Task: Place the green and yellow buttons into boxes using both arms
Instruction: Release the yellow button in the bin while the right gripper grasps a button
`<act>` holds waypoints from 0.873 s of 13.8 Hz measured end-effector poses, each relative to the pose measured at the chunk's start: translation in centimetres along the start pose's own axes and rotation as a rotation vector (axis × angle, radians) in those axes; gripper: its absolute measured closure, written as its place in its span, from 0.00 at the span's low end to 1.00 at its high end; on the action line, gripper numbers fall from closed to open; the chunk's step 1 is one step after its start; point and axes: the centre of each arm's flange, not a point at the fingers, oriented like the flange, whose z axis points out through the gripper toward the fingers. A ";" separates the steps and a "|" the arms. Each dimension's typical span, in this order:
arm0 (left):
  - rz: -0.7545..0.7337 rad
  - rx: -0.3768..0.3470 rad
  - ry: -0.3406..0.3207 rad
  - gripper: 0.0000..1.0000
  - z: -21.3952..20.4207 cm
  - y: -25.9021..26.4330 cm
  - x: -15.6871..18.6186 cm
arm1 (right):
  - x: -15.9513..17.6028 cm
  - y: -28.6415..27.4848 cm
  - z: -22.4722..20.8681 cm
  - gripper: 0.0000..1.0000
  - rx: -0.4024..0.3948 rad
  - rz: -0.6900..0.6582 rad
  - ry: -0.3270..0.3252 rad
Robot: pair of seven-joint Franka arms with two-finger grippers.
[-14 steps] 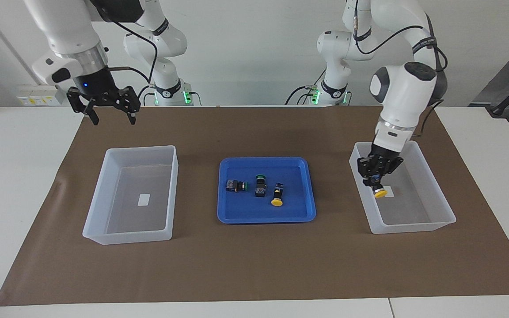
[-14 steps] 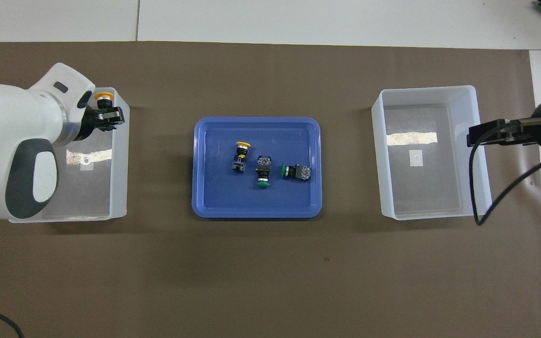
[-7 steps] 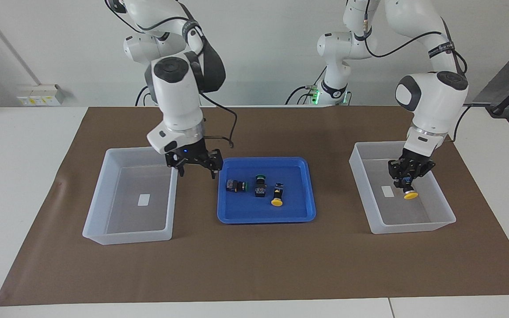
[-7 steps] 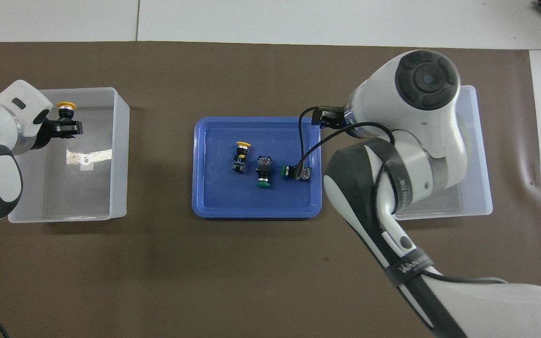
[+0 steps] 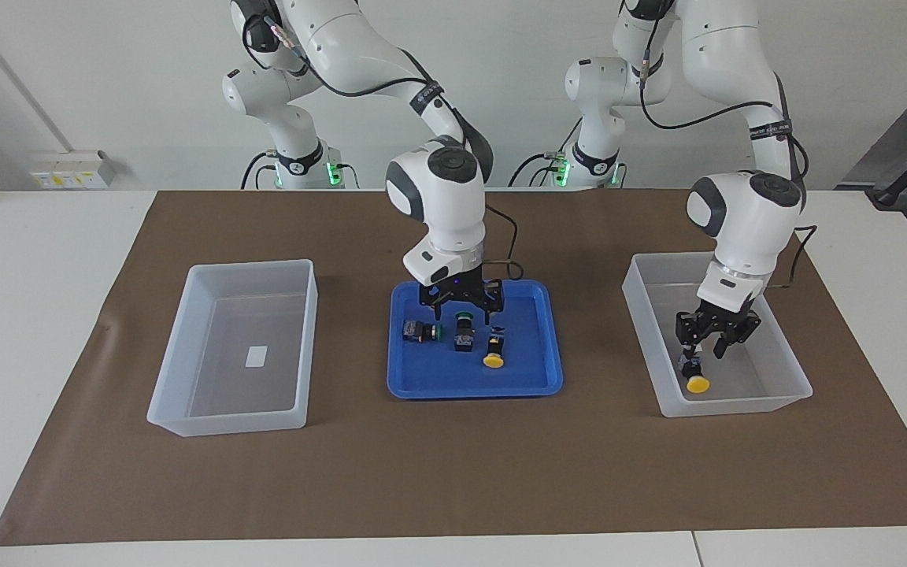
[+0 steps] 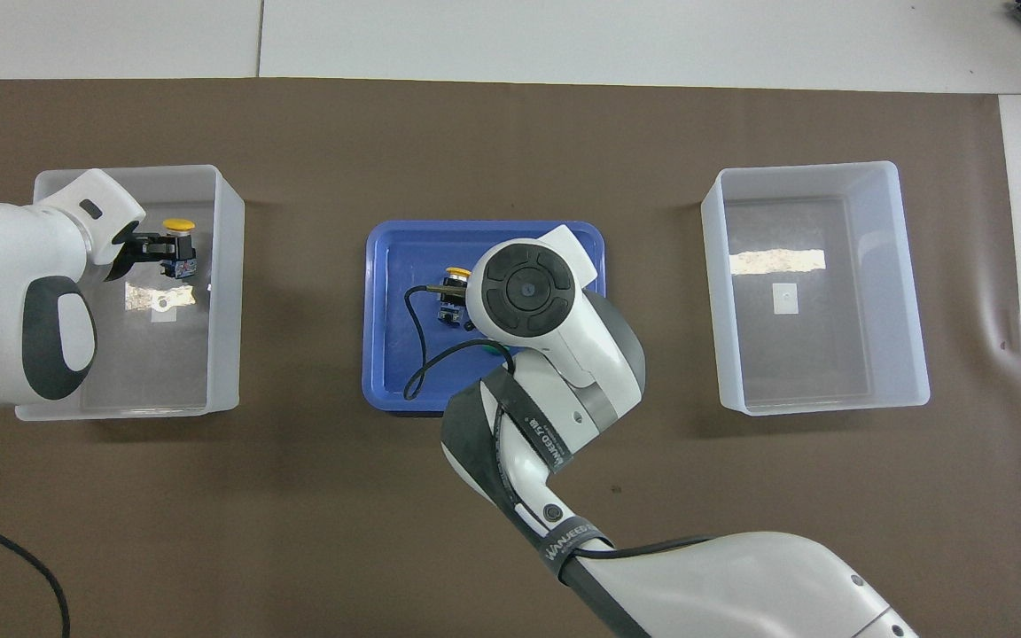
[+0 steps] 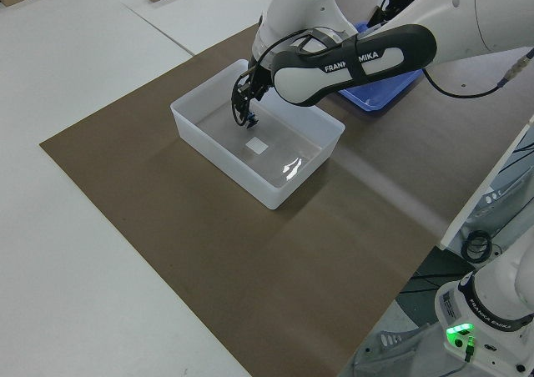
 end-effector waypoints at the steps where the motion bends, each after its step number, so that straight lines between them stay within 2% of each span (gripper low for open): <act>1: 0.002 0.000 0.013 0.12 -0.5 0.1 0.5 | -0.5 -0.3 0.8 0.00 0.000 -0.009 -0.002; 2: 0.004 -0.001 0.024 0.00 -1.1 0.2 1.1 | -1.2 -0.5 1.5 0.06 -0.005 -0.019 -0.008; 3: 0.007 -0.003 0.026 0.00 -1.9 0.3 1.6 | -2.0 -0.7 2.0 0.07 -0.013 -0.028 -0.018; 4: 0.011 -0.009 0.014 0.00 -3.1 0.6 2.1 | -2.6 -0.7 2.6 0.16 -0.023 -0.036 -0.027; 5: 0.017 -0.017 -0.009 0.00 -4.7 1.0 2.7 | -2.9 -0.5 3.0 0.21 -0.031 -0.042 -0.028; 8: 0.073 -0.048 -0.060 0.00 -8.8 4.6 3.8 | -2.8 0.0 3.7 0.22 -0.024 -0.049 -0.003; 12: 0.093 -0.082 -0.074 0.00 -8.7 12.5 3.1 | -1.9 0.5 3.8 0.23 -0.001 -0.052 0.045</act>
